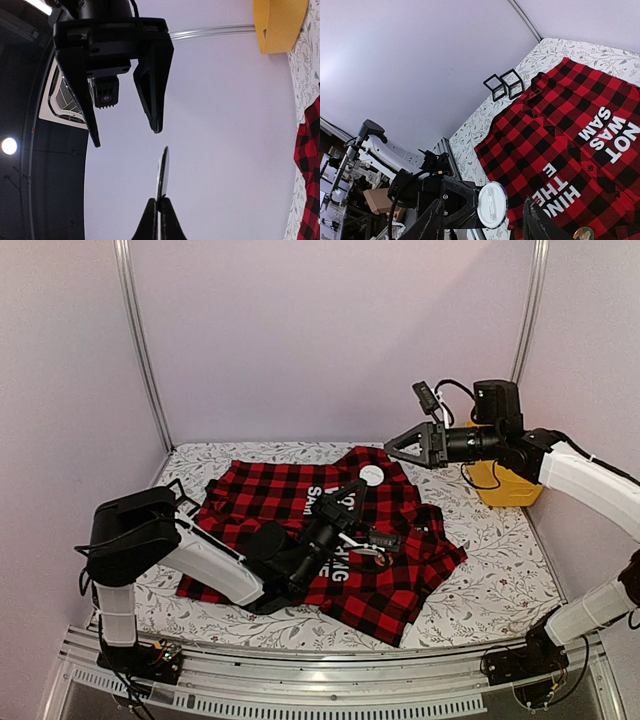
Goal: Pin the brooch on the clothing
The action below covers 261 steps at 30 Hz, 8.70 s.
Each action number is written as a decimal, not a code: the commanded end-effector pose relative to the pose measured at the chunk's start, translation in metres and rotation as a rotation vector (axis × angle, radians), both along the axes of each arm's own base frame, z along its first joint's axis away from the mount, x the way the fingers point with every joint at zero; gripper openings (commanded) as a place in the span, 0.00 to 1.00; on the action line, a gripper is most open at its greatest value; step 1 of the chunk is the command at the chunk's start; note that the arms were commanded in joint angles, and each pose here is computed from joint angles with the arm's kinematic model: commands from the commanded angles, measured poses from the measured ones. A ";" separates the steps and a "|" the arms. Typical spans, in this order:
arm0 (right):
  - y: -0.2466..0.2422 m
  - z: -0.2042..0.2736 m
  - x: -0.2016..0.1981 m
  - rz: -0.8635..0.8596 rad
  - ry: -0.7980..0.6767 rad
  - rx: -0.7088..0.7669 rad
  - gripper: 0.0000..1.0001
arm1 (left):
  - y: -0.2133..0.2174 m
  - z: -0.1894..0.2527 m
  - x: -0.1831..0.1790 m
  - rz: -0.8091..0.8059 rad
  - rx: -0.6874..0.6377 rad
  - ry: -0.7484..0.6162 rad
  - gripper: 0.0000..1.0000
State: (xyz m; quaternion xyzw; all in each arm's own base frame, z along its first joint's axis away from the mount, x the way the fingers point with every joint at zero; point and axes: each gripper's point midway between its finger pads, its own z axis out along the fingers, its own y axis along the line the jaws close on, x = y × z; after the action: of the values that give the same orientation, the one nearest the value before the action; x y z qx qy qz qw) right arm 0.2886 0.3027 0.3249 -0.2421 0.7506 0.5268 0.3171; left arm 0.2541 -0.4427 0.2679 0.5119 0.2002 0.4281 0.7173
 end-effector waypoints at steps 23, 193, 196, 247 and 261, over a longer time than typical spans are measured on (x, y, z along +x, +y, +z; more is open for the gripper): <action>0.027 -0.029 -0.010 0.142 0.149 0.104 0.06 | 0.028 0.057 -0.017 -0.026 -0.286 -0.121 0.00; 0.061 -0.027 -0.087 0.449 -0.515 0.004 0.00 | 0.029 0.052 -0.055 -0.707 -0.504 1.872 0.00; 0.061 -0.022 -0.088 0.451 -0.530 0.013 0.00 | 0.029 0.050 -0.057 -0.719 -0.508 1.874 0.00; 0.063 -0.007 -0.088 0.416 -0.549 0.092 0.14 | 0.028 0.062 -0.070 -0.860 -0.494 1.833 0.00; 0.064 -0.015 -0.064 0.304 -0.532 0.012 0.05 | 0.023 0.062 -0.080 -0.879 -0.463 1.851 0.00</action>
State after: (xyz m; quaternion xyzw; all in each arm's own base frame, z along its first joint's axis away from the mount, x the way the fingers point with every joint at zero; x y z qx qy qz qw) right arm 0.2050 0.3631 0.3140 -0.5015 0.5622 0.5193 0.4034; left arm 0.1967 -0.4153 0.3143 0.4974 0.5792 -0.4572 0.4561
